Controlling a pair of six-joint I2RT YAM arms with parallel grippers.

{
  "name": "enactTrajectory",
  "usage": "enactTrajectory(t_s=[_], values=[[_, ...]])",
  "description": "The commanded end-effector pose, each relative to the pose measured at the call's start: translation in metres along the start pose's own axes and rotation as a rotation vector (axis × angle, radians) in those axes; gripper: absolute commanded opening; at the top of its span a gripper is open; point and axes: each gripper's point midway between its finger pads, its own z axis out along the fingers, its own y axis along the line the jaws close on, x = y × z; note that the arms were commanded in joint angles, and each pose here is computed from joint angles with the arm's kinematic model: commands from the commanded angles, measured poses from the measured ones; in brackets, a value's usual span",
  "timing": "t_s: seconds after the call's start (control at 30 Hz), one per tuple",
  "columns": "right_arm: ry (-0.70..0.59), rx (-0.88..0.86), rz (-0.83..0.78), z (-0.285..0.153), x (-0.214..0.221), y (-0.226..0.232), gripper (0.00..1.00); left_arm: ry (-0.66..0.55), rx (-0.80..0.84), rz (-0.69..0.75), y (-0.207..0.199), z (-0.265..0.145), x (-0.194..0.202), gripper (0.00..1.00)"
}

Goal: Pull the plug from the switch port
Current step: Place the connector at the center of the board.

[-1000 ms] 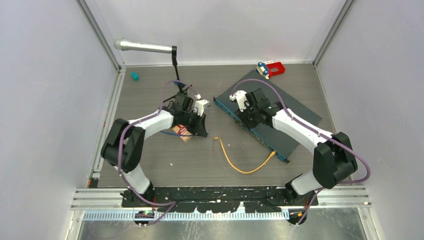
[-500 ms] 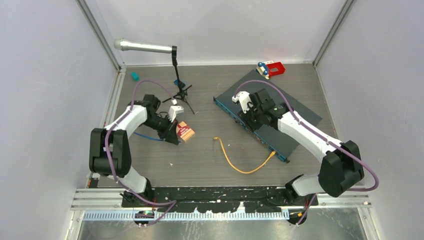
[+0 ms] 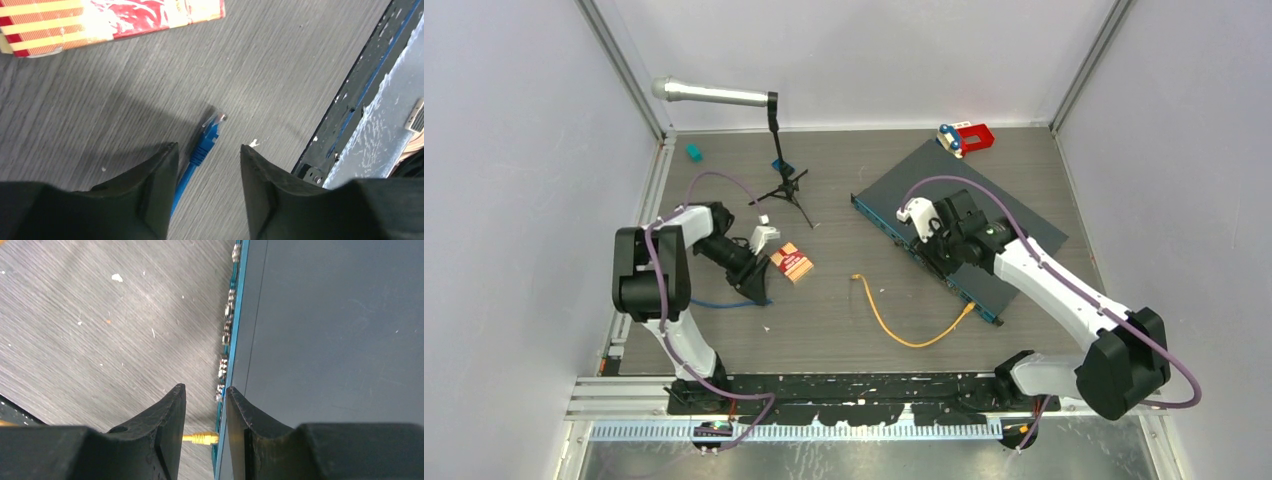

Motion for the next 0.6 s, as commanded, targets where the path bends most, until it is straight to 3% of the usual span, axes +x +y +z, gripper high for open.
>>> enactTrajectory(t_s=[0.0, 0.07, 0.2, 0.43, 0.57], values=[[-0.006, 0.035, -0.015, -0.011, 0.007, -0.005, 0.4, -0.015, -0.042, 0.062, -0.001, -0.015, -0.01, 0.58], [-0.011, 0.042, -0.008, -0.013, 0.008, -0.007, 0.4, -0.031, -0.059, 0.078, -0.006, -0.02, -0.013, 0.72], [-0.031, 0.046, 0.032, -0.018, 0.011, -0.011, 0.4, -0.102, -0.105, 0.127, -0.021, -0.036, -0.031, 0.86], [-0.085, 0.101, 0.168, -0.035, 0.014, -0.036, 0.4, -0.236, -0.161, 0.294, -0.09, -0.025, -0.105, 0.95], [-0.095, 0.14, 0.284, -0.04, 0.02, -0.057, 0.4, -0.413, -0.17, 0.432, -0.142, -0.016, -0.172, 0.97]])
